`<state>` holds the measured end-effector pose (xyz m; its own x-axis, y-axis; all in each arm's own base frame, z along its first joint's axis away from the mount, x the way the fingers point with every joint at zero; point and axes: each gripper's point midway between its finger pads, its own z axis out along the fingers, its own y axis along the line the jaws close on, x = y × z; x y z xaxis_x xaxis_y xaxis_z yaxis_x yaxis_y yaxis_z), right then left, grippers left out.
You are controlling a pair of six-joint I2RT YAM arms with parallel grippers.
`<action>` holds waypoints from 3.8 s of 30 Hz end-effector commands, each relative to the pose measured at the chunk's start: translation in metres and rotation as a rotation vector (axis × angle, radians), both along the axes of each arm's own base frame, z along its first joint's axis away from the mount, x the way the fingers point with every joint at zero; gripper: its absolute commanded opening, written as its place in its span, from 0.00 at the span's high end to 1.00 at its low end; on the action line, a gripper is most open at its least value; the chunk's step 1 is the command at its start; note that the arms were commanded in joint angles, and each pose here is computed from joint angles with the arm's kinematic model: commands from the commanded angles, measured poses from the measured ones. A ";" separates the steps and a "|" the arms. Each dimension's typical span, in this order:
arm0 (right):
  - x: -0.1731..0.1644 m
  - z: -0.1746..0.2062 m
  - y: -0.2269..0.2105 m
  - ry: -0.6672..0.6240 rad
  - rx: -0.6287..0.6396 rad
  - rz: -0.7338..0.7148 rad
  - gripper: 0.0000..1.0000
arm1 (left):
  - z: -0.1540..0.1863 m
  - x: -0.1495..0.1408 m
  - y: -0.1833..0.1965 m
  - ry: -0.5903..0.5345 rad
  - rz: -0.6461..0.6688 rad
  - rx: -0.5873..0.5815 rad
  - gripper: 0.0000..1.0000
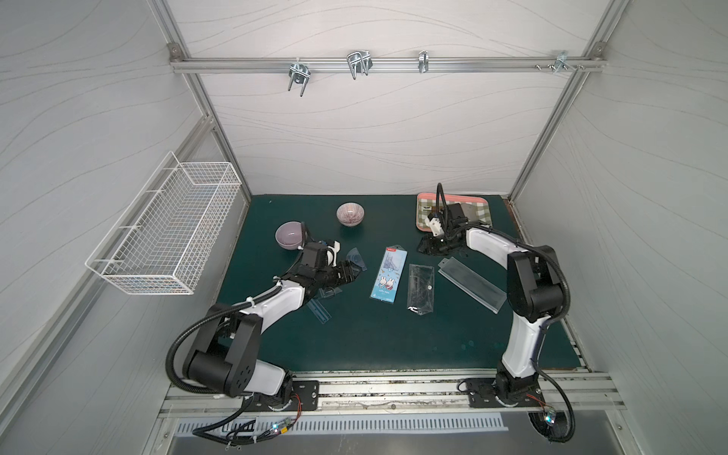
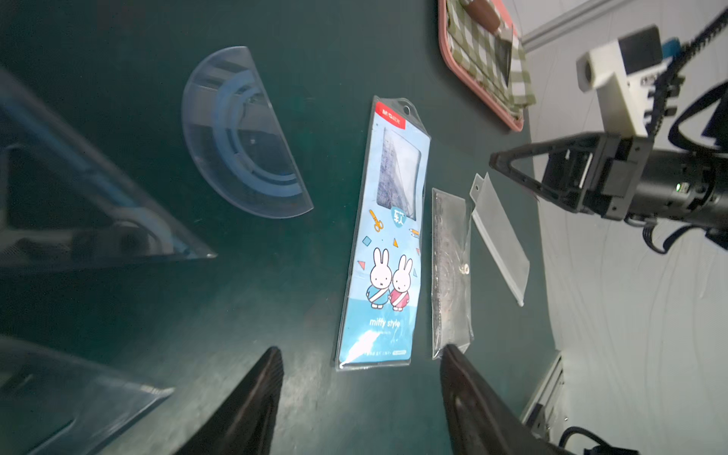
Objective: Open the ruler set and take out the ruler
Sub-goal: Pick up the ruler set bag from the center of the board.
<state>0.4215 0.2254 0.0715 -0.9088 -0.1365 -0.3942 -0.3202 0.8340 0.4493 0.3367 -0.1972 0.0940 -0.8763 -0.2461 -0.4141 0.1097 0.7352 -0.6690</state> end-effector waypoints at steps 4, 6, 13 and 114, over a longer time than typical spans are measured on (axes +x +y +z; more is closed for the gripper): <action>0.017 -0.009 0.034 0.033 0.095 0.010 0.54 | -0.008 0.026 -0.034 -0.049 -0.090 0.040 0.54; 0.020 -0.014 0.037 0.043 0.099 0.005 0.55 | -0.016 0.026 -0.046 -0.038 -0.118 0.051 0.58; 0.023 -0.033 0.044 0.084 0.100 0.004 0.56 | -0.050 0.023 -0.066 0.030 -0.152 0.073 0.62; -0.072 0.209 0.109 -0.521 0.209 -0.145 1.00 | 0.057 0.004 -0.079 -0.522 -0.042 0.381 0.19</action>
<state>0.3492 0.3386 0.2605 -0.6313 0.0480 -0.7741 -0.4439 0.7961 0.4113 0.3337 -0.2690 0.1274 -0.6084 0.0774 -0.7899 0.3671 0.9098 -0.1936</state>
